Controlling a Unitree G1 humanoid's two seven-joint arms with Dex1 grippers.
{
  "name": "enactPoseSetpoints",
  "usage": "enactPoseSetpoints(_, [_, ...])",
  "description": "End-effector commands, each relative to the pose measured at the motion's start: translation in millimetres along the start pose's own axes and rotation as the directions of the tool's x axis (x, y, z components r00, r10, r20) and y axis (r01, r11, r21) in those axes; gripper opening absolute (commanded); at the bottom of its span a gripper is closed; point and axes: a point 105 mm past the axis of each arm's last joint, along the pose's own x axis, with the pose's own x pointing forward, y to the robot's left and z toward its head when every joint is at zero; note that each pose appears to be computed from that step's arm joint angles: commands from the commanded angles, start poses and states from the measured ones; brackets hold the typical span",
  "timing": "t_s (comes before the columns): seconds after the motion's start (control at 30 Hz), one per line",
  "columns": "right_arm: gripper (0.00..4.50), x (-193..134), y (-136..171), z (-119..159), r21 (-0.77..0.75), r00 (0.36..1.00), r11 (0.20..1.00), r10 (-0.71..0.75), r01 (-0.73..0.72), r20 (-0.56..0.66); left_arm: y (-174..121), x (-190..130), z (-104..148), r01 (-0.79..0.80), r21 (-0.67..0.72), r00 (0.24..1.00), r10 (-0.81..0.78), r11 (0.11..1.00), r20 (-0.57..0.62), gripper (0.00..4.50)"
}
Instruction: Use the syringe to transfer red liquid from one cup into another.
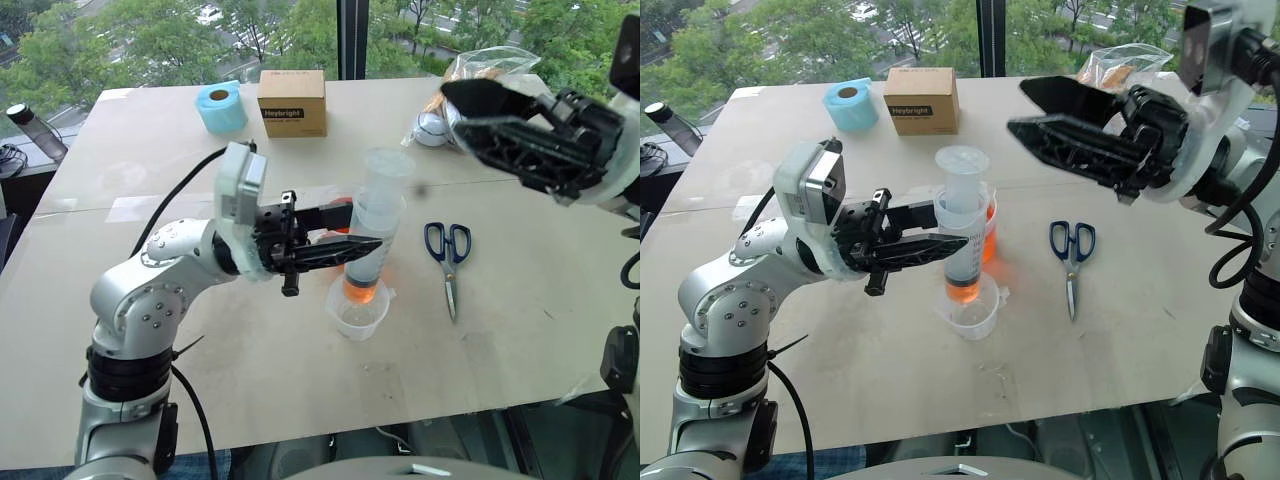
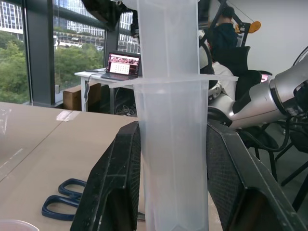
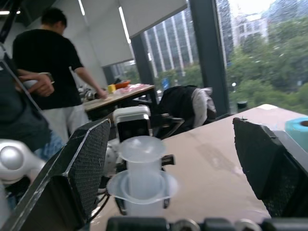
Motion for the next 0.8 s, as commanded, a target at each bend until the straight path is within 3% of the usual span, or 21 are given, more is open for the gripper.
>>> enactPoseSetpoints(0.03, [4.31, 6, 11, -1, -0.001, 0.999, 0.999, 0.036, -0.036, -0.032, -8, 4, 4, 0.037, 0.059, 0.999, -0.037, 0.998, 0.001, 1.36])
enactPoseSetpoints(0.23, [4.31, 17, 16, -18, 0.036, 0.993, 0.998, 0.051, -0.047, -0.109, -6, 1, -4, 0.037, 0.078, 0.999, -0.035, 0.996, -0.022, 1.36])
enactPoseSetpoints(0.73, [4.31, 27, 18, -27, 0.053, 0.988, 0.997, 0.064, -0.057, -0.139, -4, 0, -5, 0.027, 0.065, 1.000, -0.027, 0.998, 0.003, 1.36])
enactPoseSetpoints(0.8, [3.47, 27, 18, -26, 0.056, 0.989, 0.997, 0.065, -0.058, -0.130, -5, -1, -6, 0.031, 0.063, 1.000, -0.031, 0.998, 0.000, 1.36])
